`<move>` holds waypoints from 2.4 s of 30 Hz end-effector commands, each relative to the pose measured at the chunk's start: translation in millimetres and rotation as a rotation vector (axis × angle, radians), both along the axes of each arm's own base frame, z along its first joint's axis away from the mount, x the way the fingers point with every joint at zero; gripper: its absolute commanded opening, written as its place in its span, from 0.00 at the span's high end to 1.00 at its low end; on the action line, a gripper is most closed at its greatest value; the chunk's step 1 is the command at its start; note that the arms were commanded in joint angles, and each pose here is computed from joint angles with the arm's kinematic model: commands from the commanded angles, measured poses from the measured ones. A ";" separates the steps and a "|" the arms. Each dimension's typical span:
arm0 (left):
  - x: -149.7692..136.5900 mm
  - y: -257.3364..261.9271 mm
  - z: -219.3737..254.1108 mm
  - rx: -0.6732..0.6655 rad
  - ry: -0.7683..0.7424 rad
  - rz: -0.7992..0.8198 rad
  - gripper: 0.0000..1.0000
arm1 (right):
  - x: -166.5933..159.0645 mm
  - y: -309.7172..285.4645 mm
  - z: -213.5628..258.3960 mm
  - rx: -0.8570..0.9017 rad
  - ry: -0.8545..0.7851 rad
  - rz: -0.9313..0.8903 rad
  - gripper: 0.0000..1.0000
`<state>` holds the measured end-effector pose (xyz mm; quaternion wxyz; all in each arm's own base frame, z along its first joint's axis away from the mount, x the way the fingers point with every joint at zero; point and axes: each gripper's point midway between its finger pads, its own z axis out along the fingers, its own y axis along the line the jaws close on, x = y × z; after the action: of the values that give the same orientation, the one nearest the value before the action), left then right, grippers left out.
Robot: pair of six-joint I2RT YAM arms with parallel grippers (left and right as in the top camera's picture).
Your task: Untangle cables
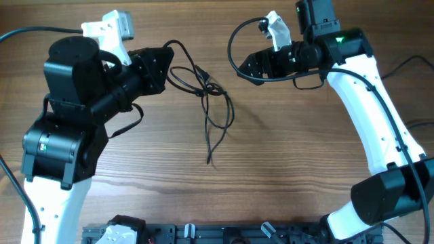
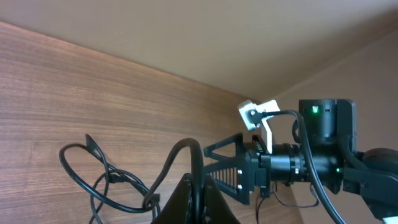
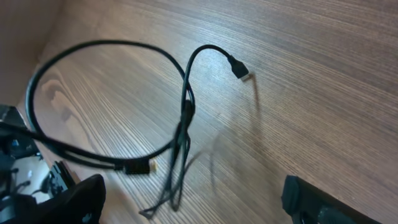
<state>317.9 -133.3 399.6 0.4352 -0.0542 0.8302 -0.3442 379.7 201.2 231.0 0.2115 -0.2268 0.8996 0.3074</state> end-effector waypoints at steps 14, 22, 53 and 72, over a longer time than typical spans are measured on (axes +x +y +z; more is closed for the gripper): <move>20.2 34.5 59.5 -0.062 -0.209 0.190 0.96 | 7.3 21.1 -49.5 -0.119 0.085 -0.040 0.09; -47.9 49.2 201.3 -0.327 -0.685 0.191 0.96 | 15.4 18.3 -48.9 -0.130 0.061 -0.070 0.09; 18.7 172.2 53.1 -0.128 -0.148 0.712 0.96 | -13.9 65.5 -53.1 -0.065 0.112 0.070 0.09; 14.8 161.7 -61.5 0.125 0.272 0.567 0.96 | -39.3 67.9 -158.4 -0.359 0.394 -0.457 0.25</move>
<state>326.8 29.5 354.7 0.4230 -0.3372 0.8247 -0.1652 339.5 277.7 93.5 0.0566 -0.0314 0.9851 0.1592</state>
